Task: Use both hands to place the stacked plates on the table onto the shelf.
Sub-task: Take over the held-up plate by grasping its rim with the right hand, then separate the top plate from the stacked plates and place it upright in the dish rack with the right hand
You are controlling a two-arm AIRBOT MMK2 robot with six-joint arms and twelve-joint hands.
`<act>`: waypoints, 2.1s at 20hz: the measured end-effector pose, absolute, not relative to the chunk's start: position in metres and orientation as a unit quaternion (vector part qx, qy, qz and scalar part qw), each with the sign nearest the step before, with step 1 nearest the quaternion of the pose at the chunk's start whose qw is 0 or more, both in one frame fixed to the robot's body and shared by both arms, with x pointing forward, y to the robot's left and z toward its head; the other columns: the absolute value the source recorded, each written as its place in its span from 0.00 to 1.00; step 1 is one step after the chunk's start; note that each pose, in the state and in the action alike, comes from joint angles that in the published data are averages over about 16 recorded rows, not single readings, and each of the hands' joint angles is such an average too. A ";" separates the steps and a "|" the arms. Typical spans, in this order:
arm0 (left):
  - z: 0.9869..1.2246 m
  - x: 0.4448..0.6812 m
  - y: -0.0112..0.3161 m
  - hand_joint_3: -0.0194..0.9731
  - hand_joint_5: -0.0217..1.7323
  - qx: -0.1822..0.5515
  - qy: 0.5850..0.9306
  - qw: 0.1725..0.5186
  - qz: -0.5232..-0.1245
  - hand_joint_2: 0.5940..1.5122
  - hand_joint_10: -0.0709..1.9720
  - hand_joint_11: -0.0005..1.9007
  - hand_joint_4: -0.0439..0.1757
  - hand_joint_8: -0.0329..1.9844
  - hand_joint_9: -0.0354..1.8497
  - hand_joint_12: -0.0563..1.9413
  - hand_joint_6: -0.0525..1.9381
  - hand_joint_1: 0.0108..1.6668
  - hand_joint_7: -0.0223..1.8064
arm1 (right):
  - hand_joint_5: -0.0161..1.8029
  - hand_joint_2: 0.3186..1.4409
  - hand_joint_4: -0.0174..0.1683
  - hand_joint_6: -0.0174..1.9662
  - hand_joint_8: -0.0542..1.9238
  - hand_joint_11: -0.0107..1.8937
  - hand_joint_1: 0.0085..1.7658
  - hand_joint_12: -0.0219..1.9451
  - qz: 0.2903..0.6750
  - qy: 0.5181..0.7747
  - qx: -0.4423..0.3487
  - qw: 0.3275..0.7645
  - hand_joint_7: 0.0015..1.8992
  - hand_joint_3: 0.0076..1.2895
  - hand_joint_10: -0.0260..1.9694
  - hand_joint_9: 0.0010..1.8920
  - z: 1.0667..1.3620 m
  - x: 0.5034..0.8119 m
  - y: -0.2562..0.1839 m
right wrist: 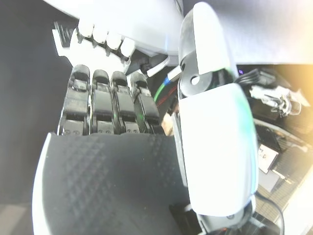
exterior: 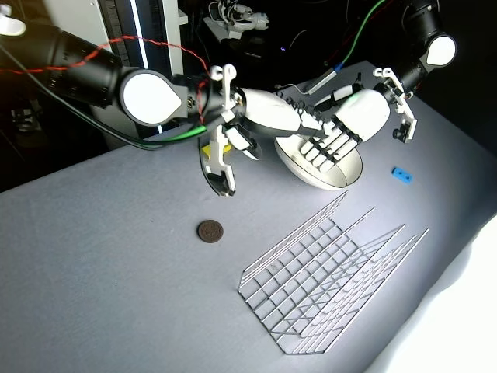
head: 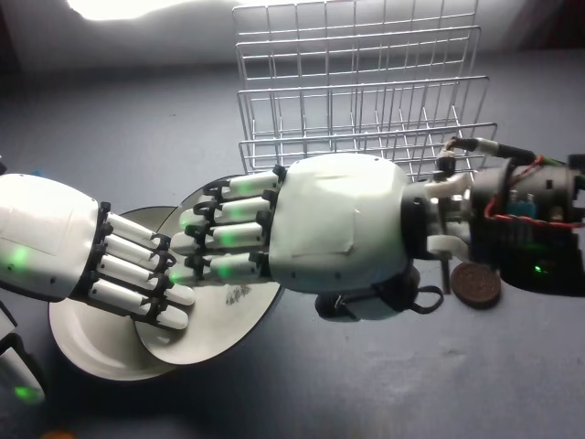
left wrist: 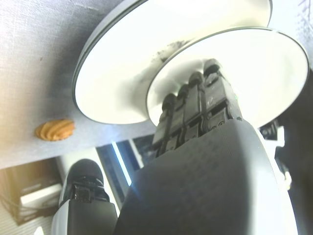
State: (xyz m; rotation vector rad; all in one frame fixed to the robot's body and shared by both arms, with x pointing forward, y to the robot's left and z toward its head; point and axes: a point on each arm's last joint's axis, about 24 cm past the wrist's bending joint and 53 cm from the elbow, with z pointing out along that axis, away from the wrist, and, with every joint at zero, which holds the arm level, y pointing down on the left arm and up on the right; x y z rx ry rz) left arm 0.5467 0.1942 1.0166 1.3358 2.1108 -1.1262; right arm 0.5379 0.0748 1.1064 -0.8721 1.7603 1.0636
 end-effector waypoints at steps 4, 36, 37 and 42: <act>1.017 0.547 0.194 0.04 0.02 0.477 0.755 0.200 -0.403 0.55 0.03 0.01 0.22 0.01 0.03 0.02 0.03 0.01 0.01 | 0.09 0.64 0.09 0.02 0.03 0.02 0.66 0.31 0.425 0.717 -0.340 0.436 0.05 0.00 0.02 0.06 1.097 0.551 0.083; 1.082 0.597 0.207 0.04 0.02 0.400 0.772 0.273 -0.412 0.56 0.04 0.01 0.20 0.01 0.03 0.02 0.03 0.01 0.02 | 0.54 0.57 0.16 0.33 0.28 0.53 0.62 0.55 0.472 0.680 -0.339 0.447 0.59 0.00 0.02 0.72 1.107 0.547 0.110; 1.089 0.600 0.211 0.04 0.02 0.395 0.773 0.278 -0.411 0.56 0.04 0.01 0.20 0.01 0.03 0.02 0.03 0.01 0.02 | 0.55 0.57 0.16 0.35 0.30 0.53 0.62 0.55 0.474 0.678 -0.340 0.447 0.59 0.00 0.02 0.72 1.110 0.546 0.111; 1.119 0.609 0.228 0.04 0.02 0.372 0.779 0.300 -0.406 0.56 0.04 0.01 0.21 0.01 0.03 0.02 0.03 0.01 0.02 | 0.55 0.58 0.18 0.41 0.36 0.52 0.65 0.57 0.484 0.668 -0.342 0.450 0.59 0.00 0.02 0.73 1.129 0.537 0.114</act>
